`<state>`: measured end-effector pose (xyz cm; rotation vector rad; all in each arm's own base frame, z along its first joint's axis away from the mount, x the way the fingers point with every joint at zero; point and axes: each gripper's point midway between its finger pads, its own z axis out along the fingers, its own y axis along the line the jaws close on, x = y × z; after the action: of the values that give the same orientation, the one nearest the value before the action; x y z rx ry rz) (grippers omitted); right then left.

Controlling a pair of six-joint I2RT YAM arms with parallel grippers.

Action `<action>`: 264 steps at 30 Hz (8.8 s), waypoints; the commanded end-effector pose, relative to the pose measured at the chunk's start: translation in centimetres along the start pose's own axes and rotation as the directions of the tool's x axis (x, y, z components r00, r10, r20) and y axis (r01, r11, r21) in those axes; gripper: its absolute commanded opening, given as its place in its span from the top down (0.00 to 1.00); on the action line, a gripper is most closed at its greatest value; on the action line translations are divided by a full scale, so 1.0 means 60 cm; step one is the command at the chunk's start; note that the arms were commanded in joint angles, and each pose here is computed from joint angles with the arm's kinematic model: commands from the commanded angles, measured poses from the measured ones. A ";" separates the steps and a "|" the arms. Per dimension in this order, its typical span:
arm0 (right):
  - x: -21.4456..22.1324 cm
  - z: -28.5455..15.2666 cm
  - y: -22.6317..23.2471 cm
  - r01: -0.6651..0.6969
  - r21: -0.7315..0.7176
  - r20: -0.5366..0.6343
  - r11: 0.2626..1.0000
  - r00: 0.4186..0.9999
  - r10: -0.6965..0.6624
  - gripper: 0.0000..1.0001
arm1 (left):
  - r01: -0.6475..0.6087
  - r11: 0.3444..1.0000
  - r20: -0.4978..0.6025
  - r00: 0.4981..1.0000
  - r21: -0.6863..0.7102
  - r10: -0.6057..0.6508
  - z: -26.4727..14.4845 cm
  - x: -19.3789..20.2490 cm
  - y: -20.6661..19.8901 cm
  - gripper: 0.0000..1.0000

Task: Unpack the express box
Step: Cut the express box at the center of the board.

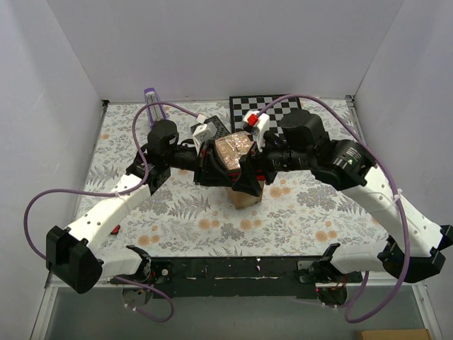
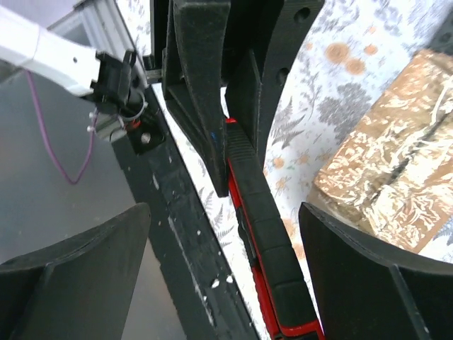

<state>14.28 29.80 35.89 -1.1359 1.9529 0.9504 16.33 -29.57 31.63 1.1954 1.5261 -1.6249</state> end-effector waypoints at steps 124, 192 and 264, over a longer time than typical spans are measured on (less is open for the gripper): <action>-0.049 -0.068 -0.152 -0.153 0.439 0.715 0.886 0.656 -0.241 0.99 | 0.226 0.768 0.291 0.955 -0.599 -0.054 -0.098 -0.036 0.331 0.29; -0.078 0.006 -0.187 -0.147 0.485 0.701 0.862 0.654 -0.283 0.99 | 0.293 0.578 0.369 0.929 -0.762 0.015 -0.170 -0.008 0.295 1.00; -0.058 0.078 -0.183 0.108 0.516 0.599 0.850 0.664 -0.448 0.99 | 0.313 0.529 0.387 0.921 -0.789 0.033 -0.188 0.019 0.285 1.00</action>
<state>26.01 31.76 31.77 -0.6645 1.2713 0.6039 33.76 -21.20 23.25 0.1789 1.8643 -0.8474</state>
